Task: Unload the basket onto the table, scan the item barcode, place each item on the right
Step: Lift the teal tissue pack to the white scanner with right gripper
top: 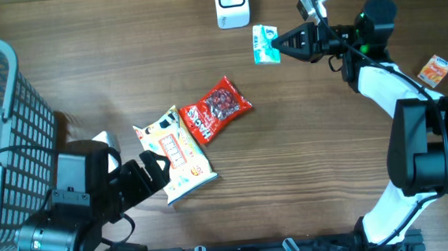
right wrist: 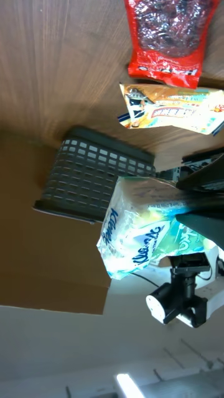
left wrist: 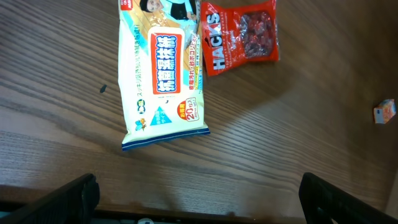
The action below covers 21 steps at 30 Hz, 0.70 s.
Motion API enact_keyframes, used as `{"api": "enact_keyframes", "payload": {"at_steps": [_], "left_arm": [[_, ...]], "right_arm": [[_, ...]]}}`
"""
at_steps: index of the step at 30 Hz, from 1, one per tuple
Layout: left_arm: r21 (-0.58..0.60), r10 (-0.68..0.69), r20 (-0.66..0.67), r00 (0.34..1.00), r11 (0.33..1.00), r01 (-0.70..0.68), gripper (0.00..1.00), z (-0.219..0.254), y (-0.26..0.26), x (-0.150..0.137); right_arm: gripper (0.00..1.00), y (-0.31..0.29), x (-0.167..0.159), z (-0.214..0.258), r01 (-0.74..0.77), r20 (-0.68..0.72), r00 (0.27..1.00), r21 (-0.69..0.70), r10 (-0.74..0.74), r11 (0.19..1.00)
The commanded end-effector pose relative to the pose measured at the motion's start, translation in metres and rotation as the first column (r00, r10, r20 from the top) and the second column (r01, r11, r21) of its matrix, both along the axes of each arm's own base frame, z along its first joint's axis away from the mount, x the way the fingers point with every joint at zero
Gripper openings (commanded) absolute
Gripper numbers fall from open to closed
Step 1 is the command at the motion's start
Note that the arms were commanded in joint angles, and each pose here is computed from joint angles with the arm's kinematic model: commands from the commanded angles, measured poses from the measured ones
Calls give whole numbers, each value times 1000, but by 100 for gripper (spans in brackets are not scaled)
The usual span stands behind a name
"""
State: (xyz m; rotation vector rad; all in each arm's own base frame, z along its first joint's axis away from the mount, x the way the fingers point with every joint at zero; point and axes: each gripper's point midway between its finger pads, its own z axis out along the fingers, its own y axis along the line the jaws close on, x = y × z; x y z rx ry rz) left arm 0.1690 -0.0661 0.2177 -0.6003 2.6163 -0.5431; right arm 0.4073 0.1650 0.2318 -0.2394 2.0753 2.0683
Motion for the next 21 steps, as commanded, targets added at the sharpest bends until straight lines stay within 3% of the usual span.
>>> {"api": "enact_keyframes", "payload": {"at_steps": [1, 5, 7, 9, 14, 18, 21], "left_arm": [[-8, 6, 4, 1000, 1000, -5, 100, 1, 0, 1], [-7, 6, 4, 1000, 1000, -6, 100, 1, 0, 1], [-7, 6, 4, 1000, 1000, -6, 100, 1, 0, 1], [-7, 6, 4, 1000, 1000, -6, 100, 1, 0, 1], [-7, 6, 4, 1000, 1000, -6, 100, 1, 0, 1], [-7, 6, 4, 1000, 1000, -6, 100, 1, 0, 1], [-7, 6, 4, 1000, 1000, -6, 100, 1, 0, 1]], "right_arm": [[4, -1, -9, 1, -60, -14, 998, -1, 60, 998], [4, -1, -9, 1, -60, 9, 998, -2, 60, 998], [4, -1, -7, 1, -50, 153, 987, -6, 50, 999], [4, -2, 9, 3, 43, 270, 962, -5, -40, 999], [5, -10, 52, 5, 295, 308, 909, 7, -283, 956], [5, -28, 91, -8, 517, 386, 798, -43, -463, 855], [5, -54, 124, -46, 674, 379, 730, -264, -568, 690]]}}
